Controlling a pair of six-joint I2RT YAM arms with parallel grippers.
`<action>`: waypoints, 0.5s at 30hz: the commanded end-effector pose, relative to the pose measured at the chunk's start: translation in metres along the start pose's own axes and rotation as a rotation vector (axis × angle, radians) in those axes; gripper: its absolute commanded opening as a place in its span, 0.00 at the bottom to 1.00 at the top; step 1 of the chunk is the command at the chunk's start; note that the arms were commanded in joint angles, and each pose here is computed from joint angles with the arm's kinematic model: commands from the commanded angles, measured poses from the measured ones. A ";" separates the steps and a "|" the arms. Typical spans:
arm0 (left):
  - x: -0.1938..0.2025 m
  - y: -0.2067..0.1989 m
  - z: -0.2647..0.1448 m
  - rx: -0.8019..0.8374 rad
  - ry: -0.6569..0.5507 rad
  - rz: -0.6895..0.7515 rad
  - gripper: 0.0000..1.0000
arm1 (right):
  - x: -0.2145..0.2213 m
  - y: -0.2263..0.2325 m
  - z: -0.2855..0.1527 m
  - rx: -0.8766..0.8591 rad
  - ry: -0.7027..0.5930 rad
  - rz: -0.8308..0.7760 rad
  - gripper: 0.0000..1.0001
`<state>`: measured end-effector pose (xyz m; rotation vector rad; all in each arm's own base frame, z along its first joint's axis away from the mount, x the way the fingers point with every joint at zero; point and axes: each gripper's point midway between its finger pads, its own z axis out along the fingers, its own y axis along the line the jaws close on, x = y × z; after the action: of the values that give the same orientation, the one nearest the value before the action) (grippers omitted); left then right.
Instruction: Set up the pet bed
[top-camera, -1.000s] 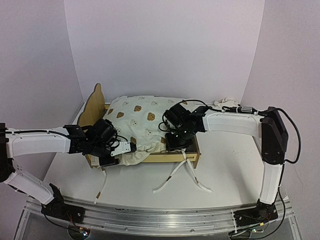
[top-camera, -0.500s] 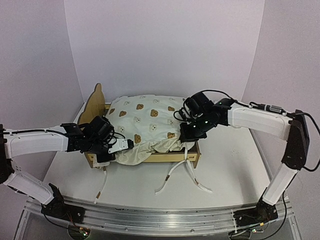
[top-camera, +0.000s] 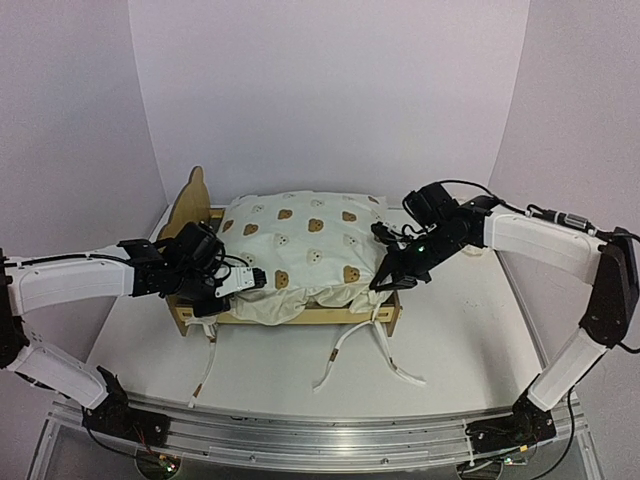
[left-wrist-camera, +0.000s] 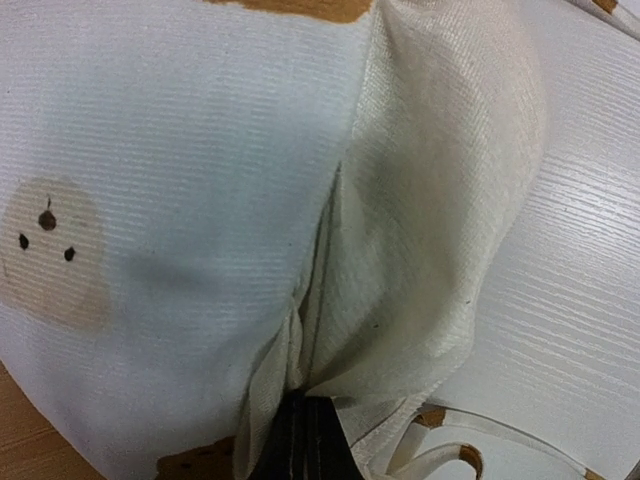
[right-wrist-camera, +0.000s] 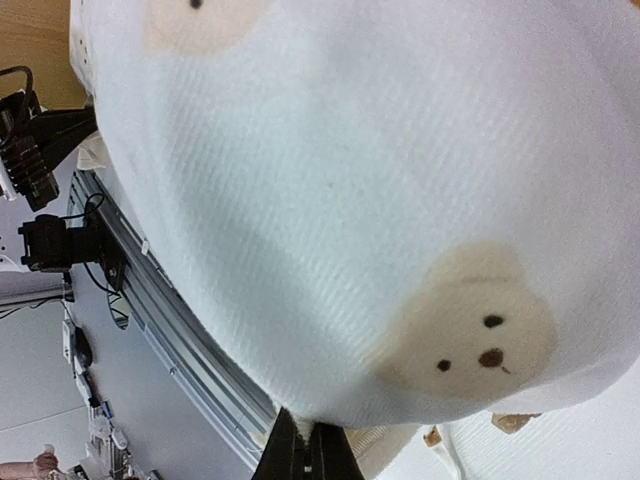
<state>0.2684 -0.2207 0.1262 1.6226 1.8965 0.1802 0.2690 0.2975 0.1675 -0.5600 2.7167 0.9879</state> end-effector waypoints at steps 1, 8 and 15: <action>-0.001 0.008 -0.010 -0.024 -0.014 0.012 0.00 | 0.017 -0.026 -0.020 0.063 0.073 0.092 0.05; -0.016 0.029 -0.019 -0.083 -0.058 -0.004 0.00 | -0.002 -0.075 -0.077 0.454 -0.033 0.177 0.47; -0.023 0.039 -0.024 -0.110 -0.073 -0.021 0.00 | -0.016 -0.012 -0.070 0.487 -0.139 -0.089 0.47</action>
<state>0.2740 -0.2226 0.1372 1.6092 1.8703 0.1832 0.3052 0.2109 0.1906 -0.2673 2.8059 0.3954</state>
